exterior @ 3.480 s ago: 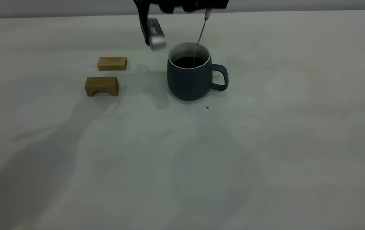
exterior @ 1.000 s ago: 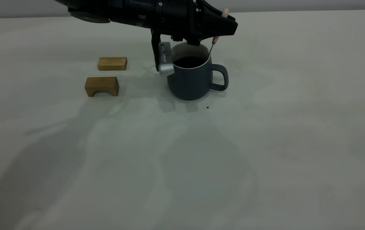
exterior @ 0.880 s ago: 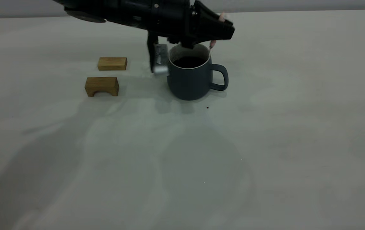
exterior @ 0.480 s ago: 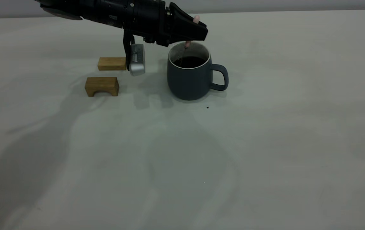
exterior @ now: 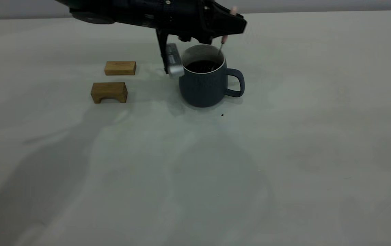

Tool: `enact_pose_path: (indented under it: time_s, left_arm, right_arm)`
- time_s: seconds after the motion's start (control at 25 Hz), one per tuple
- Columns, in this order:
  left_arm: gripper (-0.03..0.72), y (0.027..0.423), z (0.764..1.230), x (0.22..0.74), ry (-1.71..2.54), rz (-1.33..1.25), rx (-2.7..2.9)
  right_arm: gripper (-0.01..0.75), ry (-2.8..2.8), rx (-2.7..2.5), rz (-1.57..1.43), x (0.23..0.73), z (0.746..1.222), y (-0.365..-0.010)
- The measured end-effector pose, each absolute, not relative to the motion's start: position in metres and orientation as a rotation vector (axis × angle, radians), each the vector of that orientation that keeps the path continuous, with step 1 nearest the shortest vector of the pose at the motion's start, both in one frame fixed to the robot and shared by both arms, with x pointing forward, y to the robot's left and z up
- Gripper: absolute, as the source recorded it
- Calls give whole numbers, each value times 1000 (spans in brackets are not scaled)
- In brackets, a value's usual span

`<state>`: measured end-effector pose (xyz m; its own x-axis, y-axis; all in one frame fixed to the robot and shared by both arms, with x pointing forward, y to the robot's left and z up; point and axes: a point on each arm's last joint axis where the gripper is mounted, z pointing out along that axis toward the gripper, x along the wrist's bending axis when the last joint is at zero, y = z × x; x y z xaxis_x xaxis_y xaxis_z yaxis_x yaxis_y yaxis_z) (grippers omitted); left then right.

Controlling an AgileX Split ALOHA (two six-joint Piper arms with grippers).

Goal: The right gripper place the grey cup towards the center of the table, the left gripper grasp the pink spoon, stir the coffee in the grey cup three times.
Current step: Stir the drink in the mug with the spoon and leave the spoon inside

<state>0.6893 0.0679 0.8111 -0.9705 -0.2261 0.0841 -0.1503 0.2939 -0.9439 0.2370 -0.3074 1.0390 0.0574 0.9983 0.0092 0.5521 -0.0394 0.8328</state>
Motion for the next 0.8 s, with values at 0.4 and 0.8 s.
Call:
enact_pose_path:
  time_s: [0.4, 0.8]
  left_arm:
    - [135, 87, 803, 680, 2639, -1720, -88]
    - [135, 100, 802, 689, 2613, -1677, -164]
  right_arm:
    - [578, 1570, 1671, 852, 237, 1039, -307]
    - [578, 1570, 1671, 852, 237, 1039, -307]
